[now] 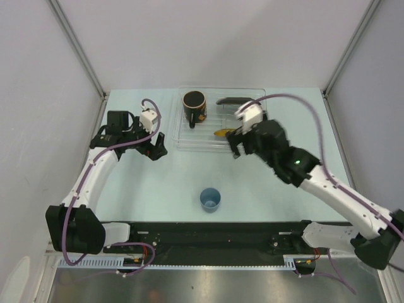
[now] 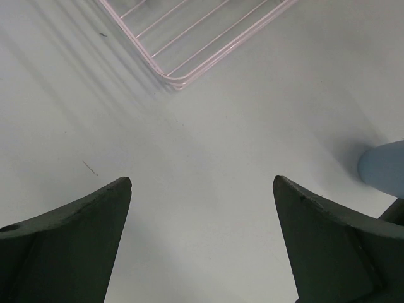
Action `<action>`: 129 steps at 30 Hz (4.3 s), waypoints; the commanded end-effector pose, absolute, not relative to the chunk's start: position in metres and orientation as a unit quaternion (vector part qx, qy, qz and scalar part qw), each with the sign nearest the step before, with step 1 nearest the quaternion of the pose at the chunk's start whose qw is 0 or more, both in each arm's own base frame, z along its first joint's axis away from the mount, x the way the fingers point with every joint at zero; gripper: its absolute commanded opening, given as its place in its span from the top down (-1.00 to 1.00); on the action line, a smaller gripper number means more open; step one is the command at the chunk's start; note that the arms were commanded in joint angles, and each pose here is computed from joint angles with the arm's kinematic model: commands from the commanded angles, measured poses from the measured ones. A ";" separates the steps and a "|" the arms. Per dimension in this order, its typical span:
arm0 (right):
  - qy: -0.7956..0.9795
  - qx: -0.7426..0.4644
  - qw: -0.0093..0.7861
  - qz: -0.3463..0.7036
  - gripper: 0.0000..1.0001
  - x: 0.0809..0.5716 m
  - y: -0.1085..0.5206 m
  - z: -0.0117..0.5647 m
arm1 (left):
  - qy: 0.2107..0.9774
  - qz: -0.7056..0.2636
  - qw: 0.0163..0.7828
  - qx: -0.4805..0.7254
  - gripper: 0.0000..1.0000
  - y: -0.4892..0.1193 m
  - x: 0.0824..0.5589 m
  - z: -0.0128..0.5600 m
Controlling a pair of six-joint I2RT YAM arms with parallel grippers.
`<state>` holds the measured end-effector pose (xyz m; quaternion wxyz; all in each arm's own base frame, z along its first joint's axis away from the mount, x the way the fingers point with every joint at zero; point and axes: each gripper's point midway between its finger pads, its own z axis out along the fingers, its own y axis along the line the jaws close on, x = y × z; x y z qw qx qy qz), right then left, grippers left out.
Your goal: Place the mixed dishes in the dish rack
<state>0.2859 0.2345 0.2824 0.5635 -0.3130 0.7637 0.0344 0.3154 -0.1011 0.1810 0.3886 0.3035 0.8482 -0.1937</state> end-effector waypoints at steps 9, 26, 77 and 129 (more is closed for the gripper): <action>0.821 -0.308 0.388 0.283 -0.80 0.173 0.312 0.242 | 0.836 -0.174 0.414 0.315 -0.99 -0.096 0.307 0.203; 0.852 -0.394 0.259 0.228 -0.73 0.116 0.346 0.156 | 0.836 -0.168 0.420 0.311 -1.00 -0.094 0.303 0.206; 0.521 -0.213 0.346 0.750 1.00 0.182 0.355 0.448 | 0.664 -0.645 0.314 0.210 -1.00 -0.165 0.228 0.409; 0.476 -0.155 0.286 0.817 0.97 0.215 0.405 0.422 | 0.670 -0.634 0.302 0.241 0.95 -0.202 0.221 0.380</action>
